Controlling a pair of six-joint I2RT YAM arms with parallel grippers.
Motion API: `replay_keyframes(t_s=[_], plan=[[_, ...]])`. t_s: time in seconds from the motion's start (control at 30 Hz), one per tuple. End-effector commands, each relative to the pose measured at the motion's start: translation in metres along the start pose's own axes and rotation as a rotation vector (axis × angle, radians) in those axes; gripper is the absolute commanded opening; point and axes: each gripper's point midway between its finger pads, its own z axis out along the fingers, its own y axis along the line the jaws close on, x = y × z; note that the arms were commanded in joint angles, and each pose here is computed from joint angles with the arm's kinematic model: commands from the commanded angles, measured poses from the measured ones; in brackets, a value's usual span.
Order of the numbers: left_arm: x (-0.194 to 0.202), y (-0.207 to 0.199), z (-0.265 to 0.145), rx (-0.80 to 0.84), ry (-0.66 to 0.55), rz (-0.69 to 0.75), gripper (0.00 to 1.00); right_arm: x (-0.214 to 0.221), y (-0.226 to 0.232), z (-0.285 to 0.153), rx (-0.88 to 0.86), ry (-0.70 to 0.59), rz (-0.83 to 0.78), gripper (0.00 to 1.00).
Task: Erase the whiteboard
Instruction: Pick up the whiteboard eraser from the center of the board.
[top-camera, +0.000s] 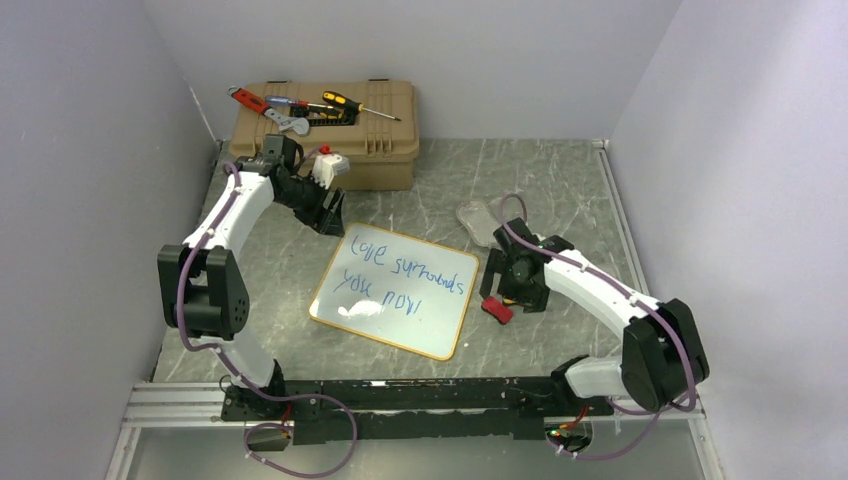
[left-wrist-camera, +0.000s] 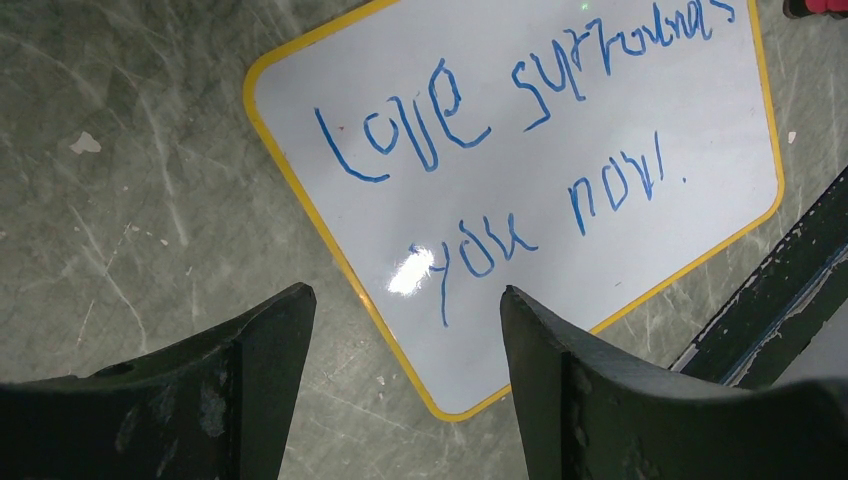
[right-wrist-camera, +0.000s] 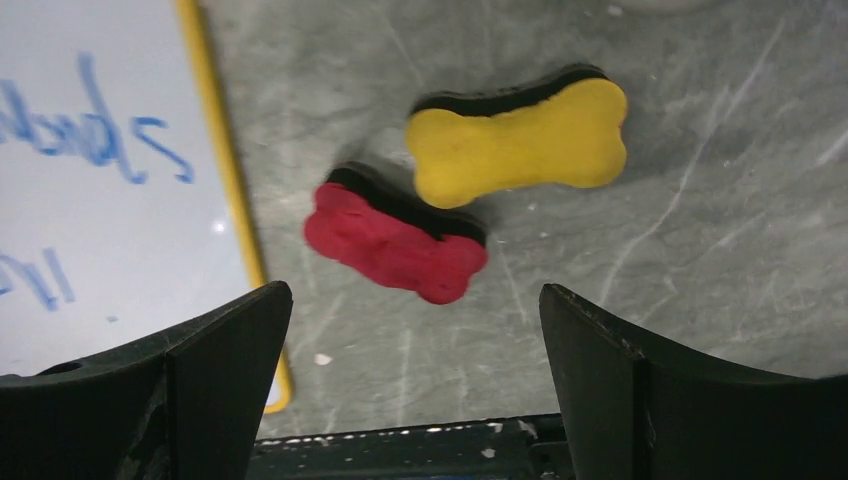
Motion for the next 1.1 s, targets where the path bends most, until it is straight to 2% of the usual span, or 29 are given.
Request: replay_keyframes(t_s=[0.0, 0.33, 0.6, 0.87, 1.07], plan=[[-0.011, -0.005, -0.013, -0.009, -0.046, 0.024, 0.74, 0.004, -0.011, 0.014, 0.044, -0.011, -0.002, 1.00], [-0.012, -0.002, -0.016, -0.028, -0.038, 0.034, 0.74, -0.003, 0.014, 0.036, -0.044, -0.072, -0.173, 1.00], [-0.018, -0.001, -0.020, -0.037, -0.046, 0.039, 0.74, 0.021, 0.026, 0.046, -0.079, -0.025, -0.255, 1.00], [-0.016, 0.000, -0.021, -0.047, -0.042, 0.041, 0.74, 0.039, 0.029, 0.037, -0.037, -0.017, -0.259, 1.00], [-0.008, 0.002, -0.016, -0.047, -0.024, 0.035, 0.74, 0.030, 0.019, 0.035, 0.062, -0.043, -0.273, 1.00]])
